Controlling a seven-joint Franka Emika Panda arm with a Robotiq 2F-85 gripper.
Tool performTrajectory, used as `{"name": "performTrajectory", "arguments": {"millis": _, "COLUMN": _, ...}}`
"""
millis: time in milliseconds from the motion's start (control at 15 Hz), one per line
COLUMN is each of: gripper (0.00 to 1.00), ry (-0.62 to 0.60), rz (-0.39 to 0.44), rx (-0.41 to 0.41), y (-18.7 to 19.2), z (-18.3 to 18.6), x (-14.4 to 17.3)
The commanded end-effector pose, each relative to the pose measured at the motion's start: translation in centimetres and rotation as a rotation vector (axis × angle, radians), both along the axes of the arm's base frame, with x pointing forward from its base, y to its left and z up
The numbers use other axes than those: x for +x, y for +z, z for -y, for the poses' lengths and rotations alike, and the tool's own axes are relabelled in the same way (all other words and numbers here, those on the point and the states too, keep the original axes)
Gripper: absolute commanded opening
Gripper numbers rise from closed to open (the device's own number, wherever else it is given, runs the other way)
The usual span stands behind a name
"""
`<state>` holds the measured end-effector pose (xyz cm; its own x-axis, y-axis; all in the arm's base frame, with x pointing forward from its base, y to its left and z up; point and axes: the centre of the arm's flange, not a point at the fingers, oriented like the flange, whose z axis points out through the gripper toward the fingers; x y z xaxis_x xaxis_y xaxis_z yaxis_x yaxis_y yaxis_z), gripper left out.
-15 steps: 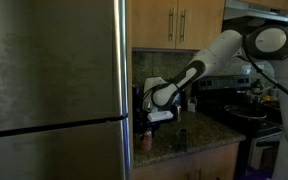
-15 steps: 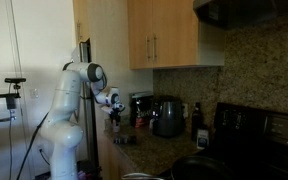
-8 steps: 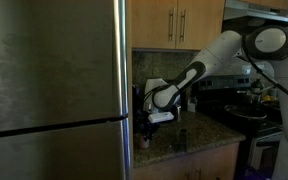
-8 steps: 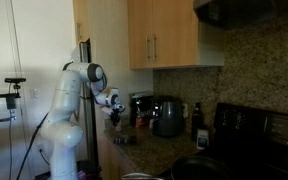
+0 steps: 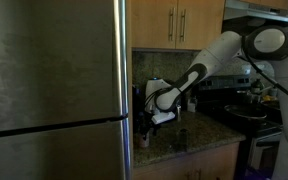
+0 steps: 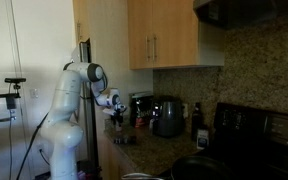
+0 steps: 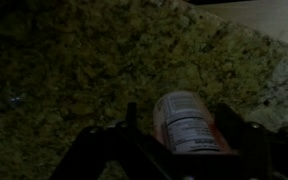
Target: Move the can to the right then back to the left of the counter
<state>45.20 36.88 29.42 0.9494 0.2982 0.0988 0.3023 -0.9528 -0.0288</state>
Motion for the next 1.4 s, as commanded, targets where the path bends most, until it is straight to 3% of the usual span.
{"name": "performTrajectory", "arguments": {"millis": 0, "gripper": 1.00, "ry": 0.035, "rz": 0.073, "rx": 0.023, "y": -0.66, "z": 0.41, "x": -0.01}}
{"name": "performTrajectory", "arguments": {"millis": 400, "gripper": 1.00, "ry": 0.084, "rz": 0.153, "rx": 0.128, "y": -0.69, "z": 0.15, "x": 0.18}}
{"name": "performTrajectory", "arguments": {"millis": 1133, "gripper": 1.00, "ry": 0.193, "rz": 0.234, "rx": 0.179, "y": -0.94, "z": 0.44, "x": 0.33}}
{"name": "performTrajectory", "arguments": {"millis": 1200, "gripper": 0.75, "ry": 0.213, "rz": 0.246, "rx": 0.185, "y": -0.97, "z": 0.43, "x": 0.39}}
{"name": "performTrajectory", "arguments": {"millis": 1333, "gripper": 0.68, "ry": 0.255, "rz": 0.270, "rx": 0.192, "y": -1.06, "z": 0.39, "x": 0.55}}
